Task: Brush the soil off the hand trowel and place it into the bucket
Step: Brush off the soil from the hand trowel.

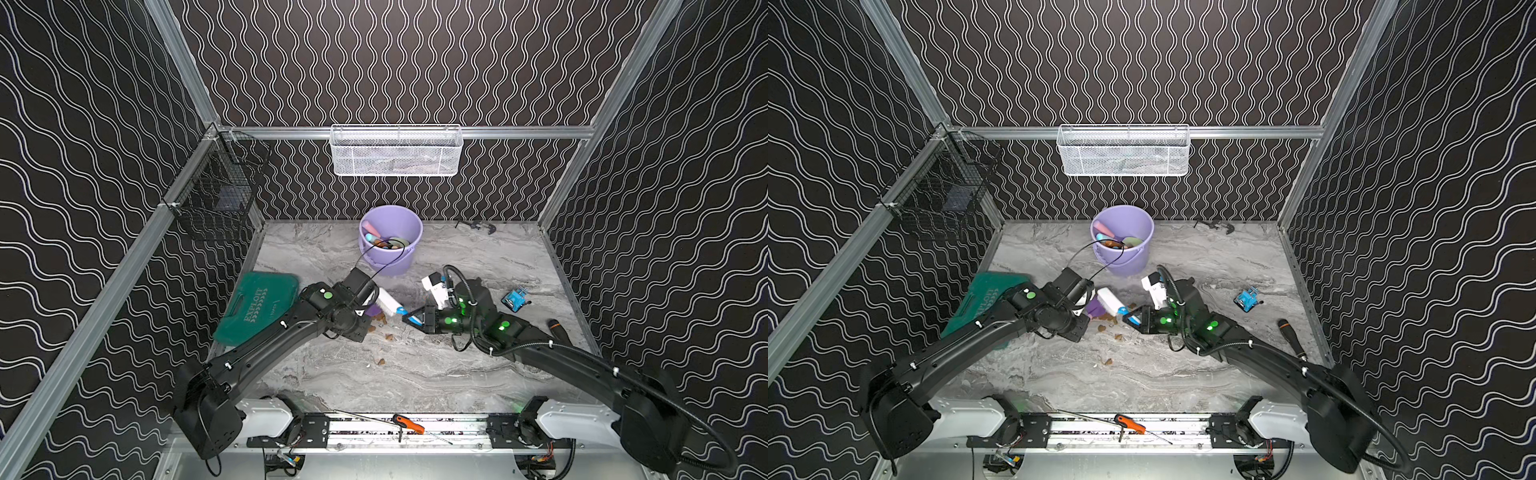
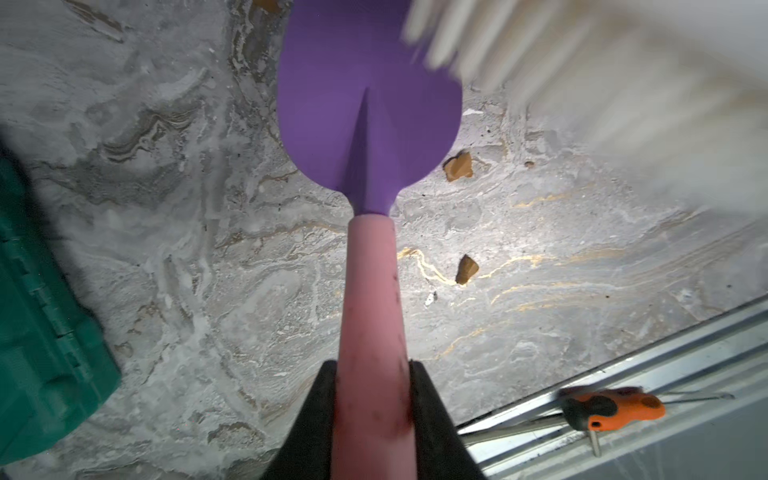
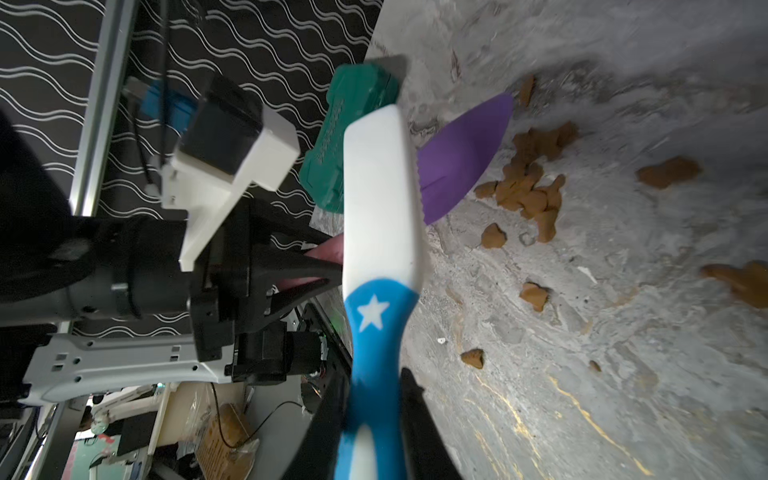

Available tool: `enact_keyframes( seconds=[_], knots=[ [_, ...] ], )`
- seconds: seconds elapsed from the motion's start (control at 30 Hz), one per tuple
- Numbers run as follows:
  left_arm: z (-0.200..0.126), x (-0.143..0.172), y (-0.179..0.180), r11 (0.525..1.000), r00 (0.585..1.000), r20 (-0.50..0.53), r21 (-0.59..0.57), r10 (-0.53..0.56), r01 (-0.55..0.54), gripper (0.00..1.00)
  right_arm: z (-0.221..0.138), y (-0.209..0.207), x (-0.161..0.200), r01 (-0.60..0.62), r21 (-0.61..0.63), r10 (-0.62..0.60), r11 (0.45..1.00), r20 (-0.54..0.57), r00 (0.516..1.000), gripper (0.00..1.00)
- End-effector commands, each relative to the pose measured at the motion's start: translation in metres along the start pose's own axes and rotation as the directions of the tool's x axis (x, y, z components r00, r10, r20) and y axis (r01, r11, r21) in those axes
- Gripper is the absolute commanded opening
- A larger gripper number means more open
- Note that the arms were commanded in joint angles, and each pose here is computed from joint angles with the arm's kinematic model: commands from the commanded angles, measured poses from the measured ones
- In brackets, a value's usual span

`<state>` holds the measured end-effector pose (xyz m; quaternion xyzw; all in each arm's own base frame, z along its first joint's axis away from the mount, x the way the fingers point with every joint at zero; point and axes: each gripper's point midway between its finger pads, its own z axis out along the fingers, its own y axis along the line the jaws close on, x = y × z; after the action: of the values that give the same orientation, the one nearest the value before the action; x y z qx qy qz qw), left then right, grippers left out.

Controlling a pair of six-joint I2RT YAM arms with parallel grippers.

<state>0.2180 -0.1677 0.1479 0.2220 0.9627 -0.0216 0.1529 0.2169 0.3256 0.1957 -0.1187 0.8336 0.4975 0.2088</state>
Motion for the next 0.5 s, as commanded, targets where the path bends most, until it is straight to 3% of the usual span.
enact_keyframes(
  seconds=[0.0, 0.2, 0.47],
  knots=[
    [-0.003, 0.003, 0.006, 0.999, 1.000, 0.012, -0.051, 0.012, -0.011, 0.00, 0.014, 0.021, 0.002, 0.049, -0.068, -0.052, 0.996, -0.039, 0.998, 0.00],
    [-0.004, 0.005, 0.007, 0.997, 1.000, 0.006, -0.070, 0.018, -0.017, 0.00, 0.037, -0.011, 0.020, -0.010, 0.016, 0.012, 1.000, -0.130, 0.991, 0.00],
    [-0.015, 0.003, 0.009, 0.998, 0.999, 0.041, -0.068, 0.013, -0.010, 0.00, 0.022, -0.068, -0.005, -0.044, 0.213, 0.055, 0.976, -0.046, 0.997, 0.00]
  ],
)
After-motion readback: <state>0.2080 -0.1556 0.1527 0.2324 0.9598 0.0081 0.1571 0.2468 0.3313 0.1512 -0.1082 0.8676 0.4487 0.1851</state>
